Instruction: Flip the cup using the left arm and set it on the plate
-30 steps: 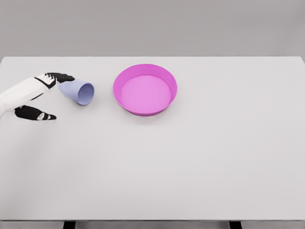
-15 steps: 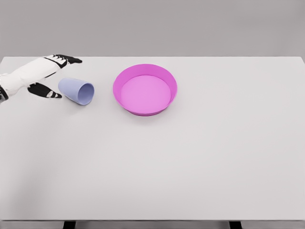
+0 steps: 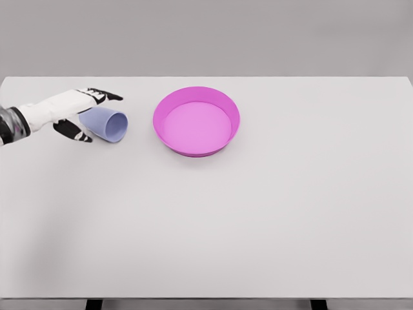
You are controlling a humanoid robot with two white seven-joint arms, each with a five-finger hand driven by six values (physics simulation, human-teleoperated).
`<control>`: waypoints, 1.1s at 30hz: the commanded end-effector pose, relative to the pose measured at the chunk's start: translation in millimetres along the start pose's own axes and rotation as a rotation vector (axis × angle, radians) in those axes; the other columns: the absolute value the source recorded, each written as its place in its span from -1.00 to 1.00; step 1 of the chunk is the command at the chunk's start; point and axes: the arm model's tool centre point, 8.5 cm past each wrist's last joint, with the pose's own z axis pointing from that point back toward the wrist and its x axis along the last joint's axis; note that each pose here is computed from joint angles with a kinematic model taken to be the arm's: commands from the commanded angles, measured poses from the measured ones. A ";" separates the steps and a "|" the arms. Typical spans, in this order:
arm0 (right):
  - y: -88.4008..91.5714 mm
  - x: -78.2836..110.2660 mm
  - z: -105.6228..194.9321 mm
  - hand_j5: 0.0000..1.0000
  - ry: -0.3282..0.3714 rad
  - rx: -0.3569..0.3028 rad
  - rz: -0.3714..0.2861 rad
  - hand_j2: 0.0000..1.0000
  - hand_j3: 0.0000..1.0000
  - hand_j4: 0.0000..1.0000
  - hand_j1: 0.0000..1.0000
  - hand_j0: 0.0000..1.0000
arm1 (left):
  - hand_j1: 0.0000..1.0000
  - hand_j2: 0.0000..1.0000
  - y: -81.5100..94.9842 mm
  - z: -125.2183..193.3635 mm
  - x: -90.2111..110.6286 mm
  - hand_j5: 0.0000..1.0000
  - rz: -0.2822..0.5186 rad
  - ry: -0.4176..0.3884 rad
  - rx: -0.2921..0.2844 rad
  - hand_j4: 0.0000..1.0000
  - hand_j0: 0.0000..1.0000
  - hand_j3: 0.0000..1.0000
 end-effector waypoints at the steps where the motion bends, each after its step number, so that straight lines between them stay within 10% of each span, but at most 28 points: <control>1: 0.0 0.0 0.0 1.00 0.000 0.000 0.000 1.00 1.00 1.00 1.00 1.00 | 1.00 1.00 -4.7 1.7 -5.9 1.00 0.019 0.017 -0.007 1.00 1.00 1.00; 33: 0.0 0.0 0.0 1.00 0.000 0.000 0.000 1.00 1.00 1.00 1.00 1.00 | 1.00 1.00 -22.8 -30.6 4.2 1.00 0.073 -0.007 -0.038 1.00 1.00 1.00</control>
